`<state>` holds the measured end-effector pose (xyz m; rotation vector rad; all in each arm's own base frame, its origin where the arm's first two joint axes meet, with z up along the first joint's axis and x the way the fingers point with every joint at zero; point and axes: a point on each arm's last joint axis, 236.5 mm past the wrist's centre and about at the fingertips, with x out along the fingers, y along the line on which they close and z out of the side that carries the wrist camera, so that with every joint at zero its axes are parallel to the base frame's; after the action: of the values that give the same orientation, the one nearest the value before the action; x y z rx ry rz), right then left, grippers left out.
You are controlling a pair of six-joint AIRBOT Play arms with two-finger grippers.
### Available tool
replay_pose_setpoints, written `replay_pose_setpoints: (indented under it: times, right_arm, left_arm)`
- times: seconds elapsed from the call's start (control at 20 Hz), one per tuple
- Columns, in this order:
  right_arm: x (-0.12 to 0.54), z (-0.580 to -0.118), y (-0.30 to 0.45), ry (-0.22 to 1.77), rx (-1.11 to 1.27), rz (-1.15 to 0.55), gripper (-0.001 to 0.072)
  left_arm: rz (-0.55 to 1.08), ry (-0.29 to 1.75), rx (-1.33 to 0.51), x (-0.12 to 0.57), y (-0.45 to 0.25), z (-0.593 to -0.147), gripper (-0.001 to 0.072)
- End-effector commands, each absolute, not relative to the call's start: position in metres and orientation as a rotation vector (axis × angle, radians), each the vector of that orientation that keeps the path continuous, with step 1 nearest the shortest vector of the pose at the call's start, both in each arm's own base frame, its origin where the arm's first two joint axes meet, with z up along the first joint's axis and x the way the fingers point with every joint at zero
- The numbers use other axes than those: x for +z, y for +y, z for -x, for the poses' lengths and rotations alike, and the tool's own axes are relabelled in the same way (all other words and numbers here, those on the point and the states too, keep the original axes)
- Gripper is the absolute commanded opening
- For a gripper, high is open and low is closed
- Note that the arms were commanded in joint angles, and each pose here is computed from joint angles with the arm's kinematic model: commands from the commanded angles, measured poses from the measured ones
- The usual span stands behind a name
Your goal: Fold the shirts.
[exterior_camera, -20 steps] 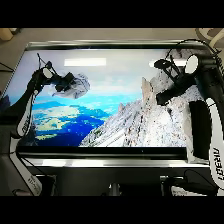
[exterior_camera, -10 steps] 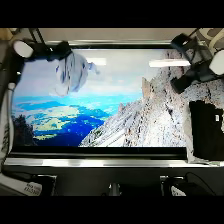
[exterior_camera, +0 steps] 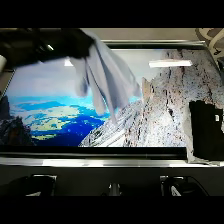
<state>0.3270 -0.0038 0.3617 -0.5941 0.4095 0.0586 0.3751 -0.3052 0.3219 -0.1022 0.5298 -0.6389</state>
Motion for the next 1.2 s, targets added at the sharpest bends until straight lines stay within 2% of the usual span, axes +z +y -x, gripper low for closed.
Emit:
replay_pose_setpoints:
  times: [0.0,0.1,0.25,0.4,0.5,0.8,1.1,1.15]
  right_arm:
    - [0.321,-0.302,-0.004,0.595,0.102,0.553,0.0609]
    - [0.257,-0.303,0.007,0.836,0.203,0.528,0.0609]
    - [0.15,-0.309,0.064,1.09,0.523,0.456,0.0611]
    - [0.046,-0.286,0.109,1.322,0.795,0.304,0.061]
    - [-0.005,-0.271,0.111,1.456,0.834,0.256,0.0611]
    - [-0.082,-0.31,0.125,1.493,0.713,0.07,0.0611]
    - [-0.101,-0.355,0.141,1.403,0.545,-0.157,0.0604]
    - [-0.1,-0.361,0.143,1.384,0.523,-0.188,0.0562]
  left_arm:
    - [-0.038,0.746,-0.497,0.208,-0.311,-0.361,0.0025]
    - [-0.073,0.935,-0.411,0.113,-0.3,-0.351,0.0025]
    - [-0.093,1.156,-0.269,0.007,-0.268,-0.331,0.0025]
    - [-0.145,1.293,-0.155,-0.026,-0.23,-0.322,0.0026]
    - [-0.158,1.303,-0.141,-0.023,-0.216,-0.325,0.0026]
    - [-0.161,1.277,-0.16,-0.014,-0.216,-0.328,0.0026]
    - [-0.154,1.259,-0.171,-0.012,-0.22,-0.331,0.0025]
    - [-0.152,1.255,-0.174,-0.012,-0.221,-0.332,0.0025]
